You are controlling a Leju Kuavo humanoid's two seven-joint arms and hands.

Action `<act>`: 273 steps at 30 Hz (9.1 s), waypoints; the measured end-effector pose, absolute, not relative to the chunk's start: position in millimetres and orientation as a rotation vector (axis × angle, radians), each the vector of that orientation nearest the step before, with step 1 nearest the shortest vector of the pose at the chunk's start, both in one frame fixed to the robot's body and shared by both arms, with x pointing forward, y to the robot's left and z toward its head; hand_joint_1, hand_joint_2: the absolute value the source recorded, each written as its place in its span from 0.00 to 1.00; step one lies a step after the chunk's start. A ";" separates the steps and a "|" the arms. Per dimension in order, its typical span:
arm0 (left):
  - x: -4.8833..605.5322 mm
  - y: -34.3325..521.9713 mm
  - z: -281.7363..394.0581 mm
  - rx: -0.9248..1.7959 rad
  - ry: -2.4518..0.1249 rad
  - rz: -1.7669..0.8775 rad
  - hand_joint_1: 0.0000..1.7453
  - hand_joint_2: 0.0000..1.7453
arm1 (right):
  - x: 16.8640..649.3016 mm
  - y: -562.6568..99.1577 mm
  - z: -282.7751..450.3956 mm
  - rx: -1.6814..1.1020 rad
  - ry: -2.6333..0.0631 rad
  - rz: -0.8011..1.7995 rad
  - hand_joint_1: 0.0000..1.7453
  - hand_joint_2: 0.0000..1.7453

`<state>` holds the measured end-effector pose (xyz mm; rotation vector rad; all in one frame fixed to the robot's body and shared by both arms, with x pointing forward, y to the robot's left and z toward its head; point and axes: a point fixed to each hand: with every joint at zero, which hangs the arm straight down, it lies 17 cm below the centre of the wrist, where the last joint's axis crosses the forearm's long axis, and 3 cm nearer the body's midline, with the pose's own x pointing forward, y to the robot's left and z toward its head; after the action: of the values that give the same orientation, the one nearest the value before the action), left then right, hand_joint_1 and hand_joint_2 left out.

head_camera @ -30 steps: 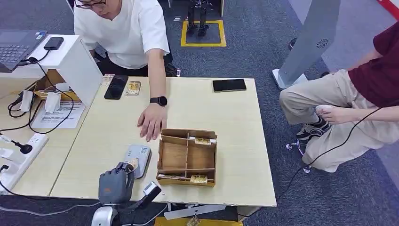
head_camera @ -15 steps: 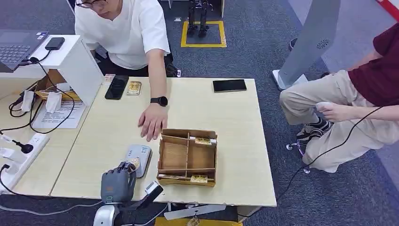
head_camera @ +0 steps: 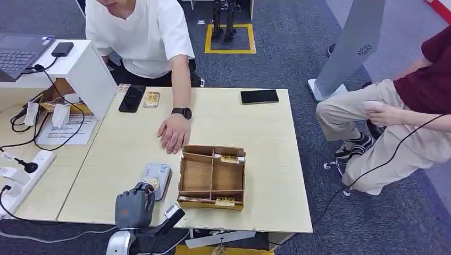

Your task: Pass the card to the sensor for recognition and then transmit it.

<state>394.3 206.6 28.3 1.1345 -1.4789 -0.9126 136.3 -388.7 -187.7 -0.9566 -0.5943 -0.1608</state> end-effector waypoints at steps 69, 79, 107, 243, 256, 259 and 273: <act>501.5 270.3 269.9 1.048 -1.940 -0.026 0.00 1.00 | 168.2 -376.4 -183.8 -0.928 -0.635 -0.085 0.00 1.00; 499.6 265.6 274.0 1.043 -1.977 -0.035 0.00 0.00 | 167.9 -376.5 -183.9 -0.928 -0.633 -0.093 0.00 1.00; 371.5 215.4 320.0 0.611 -2.409 -0.026 0.00 1.00 | 147.2 -384.2 -182.5 -0.957 -0.629 -0.240 0.00 1.00; 343.5 37.2 103.5 0.925 -1.889 -1.264 0.00 1.00 | 125.9 -388.7 -189.6 -0.959 -0.572 -0.295 0.00 1.00; 349.2 42.6 97.1 0.941 -1.838 -1.246 0.00 1.00 | 126.0 -388.6 -189.7 -0.958 -0.572 -0.295 0.00 1.00; 349.9 43.9 94.1 0.940 -1.824 -1.252 0.00 1.00 | 125.7 -388.6 -189.8 -0.958 -0.570 -0.296 0.00 1.00; 348.1 41.8 86.7 0.913 -1.811 -1.260 1.00 1.00 | 125.3 -388.6 -190.1 -0.957 -0.568 -0.298 0.00 1.00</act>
<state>348.1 41.8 86.7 0.9134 -1.8113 -1.2603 125.3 -388.6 -190.1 -0.9572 -0.5677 -0.2977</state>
